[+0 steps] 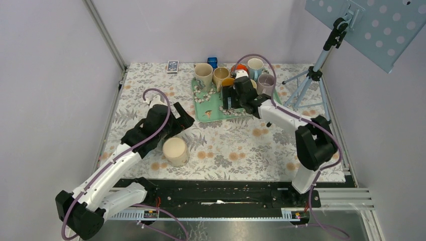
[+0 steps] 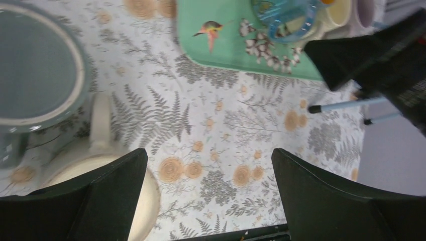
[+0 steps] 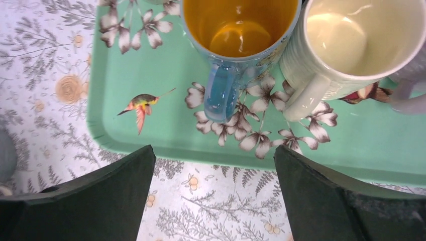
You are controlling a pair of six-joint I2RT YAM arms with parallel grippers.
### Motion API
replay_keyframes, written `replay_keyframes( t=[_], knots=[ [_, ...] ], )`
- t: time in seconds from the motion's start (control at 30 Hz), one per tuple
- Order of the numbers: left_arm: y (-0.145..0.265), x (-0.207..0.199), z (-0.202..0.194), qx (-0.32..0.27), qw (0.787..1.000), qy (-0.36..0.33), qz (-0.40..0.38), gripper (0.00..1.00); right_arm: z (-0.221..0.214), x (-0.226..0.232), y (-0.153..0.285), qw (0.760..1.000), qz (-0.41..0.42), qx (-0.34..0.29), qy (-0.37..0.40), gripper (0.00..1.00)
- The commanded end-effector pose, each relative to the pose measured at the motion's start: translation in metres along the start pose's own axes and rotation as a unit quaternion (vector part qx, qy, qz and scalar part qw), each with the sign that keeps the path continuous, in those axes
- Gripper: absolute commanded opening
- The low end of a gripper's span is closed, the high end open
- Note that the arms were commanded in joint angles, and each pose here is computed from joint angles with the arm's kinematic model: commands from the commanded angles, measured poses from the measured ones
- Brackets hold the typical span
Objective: Turn the mug right side up
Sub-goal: Place the cup on the tray, then move the cup to the corner of the board.
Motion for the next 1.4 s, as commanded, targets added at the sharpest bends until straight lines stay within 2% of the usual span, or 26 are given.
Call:
replay_keyframes(
  t=[0.0, 0.27, 0.47, 0.8, 1.07, 1.37],
  knots=[
    [0.014, 0.019, 0.005, 0.001, 0.995, 0.012, 0.095, 0.99, 0.009, 0.006, 0.034, 0.999, 0.032, -0.002, -0.028, 0.99],
    [0.023, 0.052, -0.016, 0.035, 0.973, 0.046, 0.221, 0.99, 0.008, 0.015, 0.06, 0.995, 0.089, 0.004, -0.054, 1.0],
    [0.015, 0.054, -0.026, 0.056, 0.972, 0.047, 0.225, 0.99, 0.001, 0.019, 0.066, 0.99, 0.125, 0.016, -0.068, 1.0],
    [-0.001, 0.063, -0.034, 0.077, 0.961, 0.016, 0.264, 0.99, -0.004, 0.019, 0.069, 0.988, 0.136, 0.025, -0.067, 1.0],
    [-0.018, 0.052, -0.035, 0.104, 0.971, -0.023, 0.216, 0.99, -0.006, 0.021, 0.071, 0.986, 0.146, 0.03, -0.072, 1.0],
    [-0.039, 0.02, -0.038, 0.138, 0.982, -0.056, 0.116, 0.99, -0.008, 0.018, 0.078, 0.987, 0.143, 0.026, -0.072, 1.0]
  ],
)
Point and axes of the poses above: each gripper's point midway between its finger pads, its own y axis back along the fingers, its own x axis along the line the jaws close on, z = x × y, the point moved 7 cm from there along y, back along the fingers, and after that the axes turned 15 degrees about -y, right-handed, at the moved point
